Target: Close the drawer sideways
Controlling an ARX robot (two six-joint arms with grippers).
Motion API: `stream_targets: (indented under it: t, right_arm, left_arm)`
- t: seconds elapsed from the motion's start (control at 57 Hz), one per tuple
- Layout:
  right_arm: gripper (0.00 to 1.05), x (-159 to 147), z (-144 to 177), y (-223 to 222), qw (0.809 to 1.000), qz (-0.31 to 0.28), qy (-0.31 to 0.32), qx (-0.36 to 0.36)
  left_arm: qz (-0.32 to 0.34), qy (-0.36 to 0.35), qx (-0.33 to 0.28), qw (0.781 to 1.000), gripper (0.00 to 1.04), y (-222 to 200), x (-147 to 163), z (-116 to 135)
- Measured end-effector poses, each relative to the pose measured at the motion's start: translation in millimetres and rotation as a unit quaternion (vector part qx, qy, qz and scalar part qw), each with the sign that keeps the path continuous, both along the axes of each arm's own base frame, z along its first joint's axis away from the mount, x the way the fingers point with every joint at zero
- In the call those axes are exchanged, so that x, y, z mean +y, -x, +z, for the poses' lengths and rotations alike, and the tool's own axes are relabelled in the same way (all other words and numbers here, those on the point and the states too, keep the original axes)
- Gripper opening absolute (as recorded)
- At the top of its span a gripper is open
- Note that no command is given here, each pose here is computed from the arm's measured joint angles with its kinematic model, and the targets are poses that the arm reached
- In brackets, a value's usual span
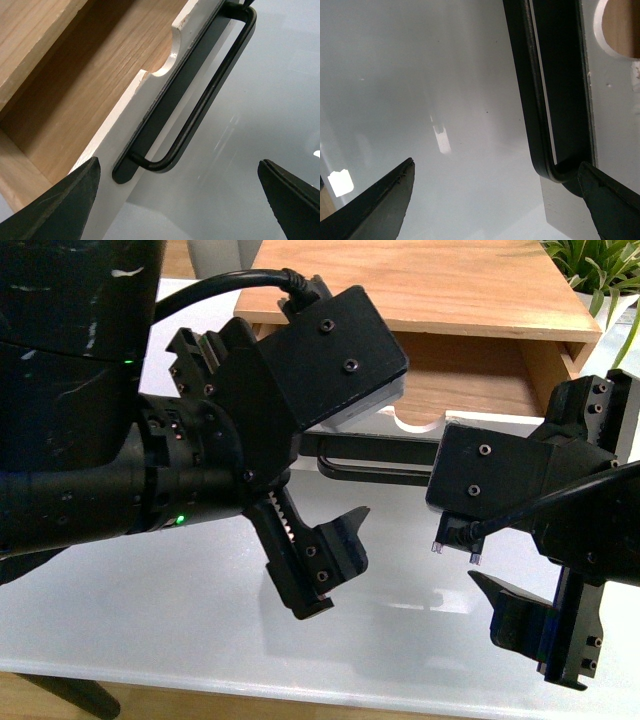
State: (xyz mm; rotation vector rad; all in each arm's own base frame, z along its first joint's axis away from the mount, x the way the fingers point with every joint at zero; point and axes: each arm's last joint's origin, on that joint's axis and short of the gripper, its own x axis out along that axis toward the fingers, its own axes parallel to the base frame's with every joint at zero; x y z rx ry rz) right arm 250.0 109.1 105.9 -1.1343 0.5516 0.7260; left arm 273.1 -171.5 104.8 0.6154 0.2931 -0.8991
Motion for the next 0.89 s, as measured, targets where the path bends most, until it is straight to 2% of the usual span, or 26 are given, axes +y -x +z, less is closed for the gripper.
stream_targets:
  t: [0.404,0.895]
  right_arm:
    - [0.96,6.9,-4.4,-13.9,1.000,0.020,0.004,-0.001]
    - [0.96,11.2,-9.6,-21.6,1.000,0.031,0.006,0.003]
  left_arm:
    - [-0.023,-0.015,0.021,0.999,0.96,-12.3,-16.9,-14.6]
    - [-0.047,-0.022,0.022,0.998,0.96,-17.1,-27.0,-18.7]
